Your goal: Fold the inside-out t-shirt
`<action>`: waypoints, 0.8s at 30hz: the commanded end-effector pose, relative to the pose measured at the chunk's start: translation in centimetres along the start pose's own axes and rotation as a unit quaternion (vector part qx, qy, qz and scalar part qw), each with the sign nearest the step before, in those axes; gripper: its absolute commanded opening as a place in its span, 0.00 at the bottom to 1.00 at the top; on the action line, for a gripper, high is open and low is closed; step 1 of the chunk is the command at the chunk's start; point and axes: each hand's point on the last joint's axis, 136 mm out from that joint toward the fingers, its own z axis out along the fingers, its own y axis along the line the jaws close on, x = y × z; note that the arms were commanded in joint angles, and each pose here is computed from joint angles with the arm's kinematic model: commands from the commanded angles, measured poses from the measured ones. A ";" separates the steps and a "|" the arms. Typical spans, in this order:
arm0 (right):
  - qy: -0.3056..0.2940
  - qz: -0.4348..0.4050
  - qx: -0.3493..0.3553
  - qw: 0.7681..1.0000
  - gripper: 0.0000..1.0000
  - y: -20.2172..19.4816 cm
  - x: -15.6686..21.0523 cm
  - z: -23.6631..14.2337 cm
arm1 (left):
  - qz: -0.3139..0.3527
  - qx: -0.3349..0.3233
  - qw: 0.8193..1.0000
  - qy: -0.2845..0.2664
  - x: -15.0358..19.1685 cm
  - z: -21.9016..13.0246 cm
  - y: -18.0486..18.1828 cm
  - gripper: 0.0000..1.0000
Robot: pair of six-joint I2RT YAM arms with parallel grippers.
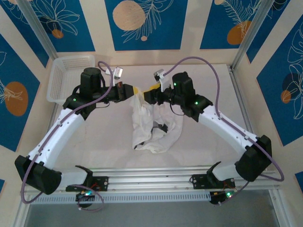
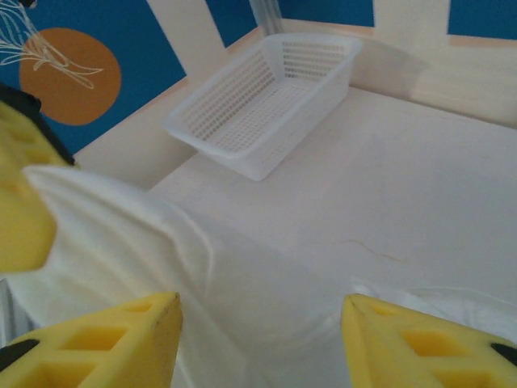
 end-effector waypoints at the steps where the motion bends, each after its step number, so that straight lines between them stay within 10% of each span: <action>1: 0.021 0.005 -0.076 0.997 0.56 1.9 0.3 -0.1 | 0.019 0.007 1.000 -0.004 0.0 -0.8 -0.7 0.00; 8: 0.020 0.005 -0.149 0.989 0.64 4.4 1.8 -1.4 | 0.013 0.002 1.000 0.000 -0.1 -0.4 -0.2 0.00; 24: -0.003 0.013 -0.039 0.999 0.27 0.0 2.0 1.3 | 0.009 0.020 1.000 0.003 0.1 -0.4 -0.7 0.00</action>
